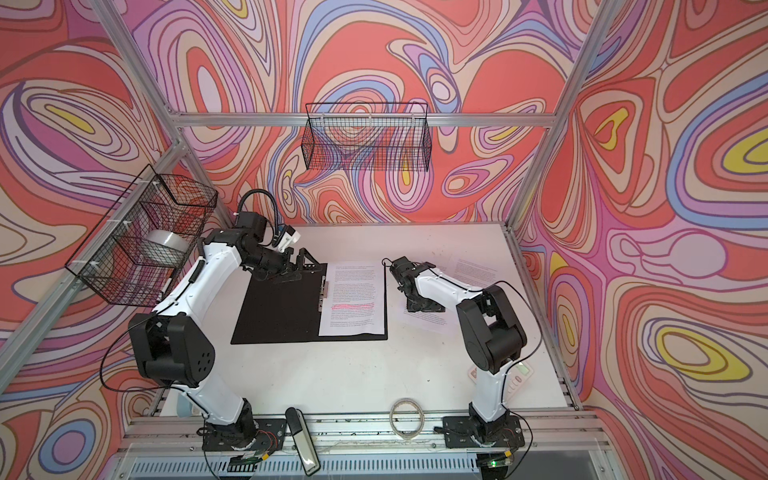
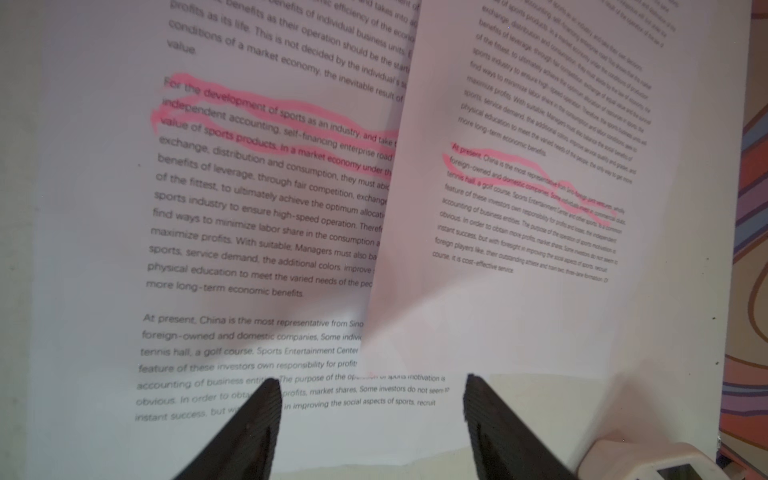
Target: Put the files into the folder
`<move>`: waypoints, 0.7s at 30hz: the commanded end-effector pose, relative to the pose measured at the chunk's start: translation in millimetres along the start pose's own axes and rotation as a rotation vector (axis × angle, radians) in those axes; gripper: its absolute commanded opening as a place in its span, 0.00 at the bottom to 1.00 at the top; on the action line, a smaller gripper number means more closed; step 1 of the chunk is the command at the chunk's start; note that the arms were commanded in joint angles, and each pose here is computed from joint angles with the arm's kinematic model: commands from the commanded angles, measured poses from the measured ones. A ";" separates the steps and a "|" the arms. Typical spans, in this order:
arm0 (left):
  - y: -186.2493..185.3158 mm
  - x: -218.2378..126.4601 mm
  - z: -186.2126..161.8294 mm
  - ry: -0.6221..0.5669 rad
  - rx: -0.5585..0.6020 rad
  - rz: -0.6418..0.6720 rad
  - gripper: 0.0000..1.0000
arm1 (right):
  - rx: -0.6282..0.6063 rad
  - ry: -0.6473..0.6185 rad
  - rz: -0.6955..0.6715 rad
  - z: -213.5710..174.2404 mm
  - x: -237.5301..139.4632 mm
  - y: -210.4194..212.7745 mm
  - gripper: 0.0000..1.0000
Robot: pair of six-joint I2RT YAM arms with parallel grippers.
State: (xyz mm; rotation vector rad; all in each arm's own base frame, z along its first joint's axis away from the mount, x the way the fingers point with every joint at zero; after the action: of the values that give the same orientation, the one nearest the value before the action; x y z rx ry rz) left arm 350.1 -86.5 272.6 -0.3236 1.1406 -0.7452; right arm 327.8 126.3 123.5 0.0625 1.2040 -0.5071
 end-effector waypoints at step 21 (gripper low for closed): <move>-2.5 1.3 -3.8 0.025 -0.006 -0.025 1.00 | 0.002 -0.006 -0.097 -0.1 27.3 -17.2 0.66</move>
State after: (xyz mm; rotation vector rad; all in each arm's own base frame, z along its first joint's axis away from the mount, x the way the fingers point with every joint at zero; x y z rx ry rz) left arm 350.0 -86.8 272.7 -0.3270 1.1401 -0.7497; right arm 330.7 107.2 108.5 0.0439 1.2067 -0.5634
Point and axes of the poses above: each gripper's point midway between its finger pads, its own x axis out along the fingers, its own y axis along the line the jaws close on, z = x × y, the point moved 8 cm from there along -x, back along the fingers, and after that the axes turned 13 degrees about x, right-handed, at the moved point
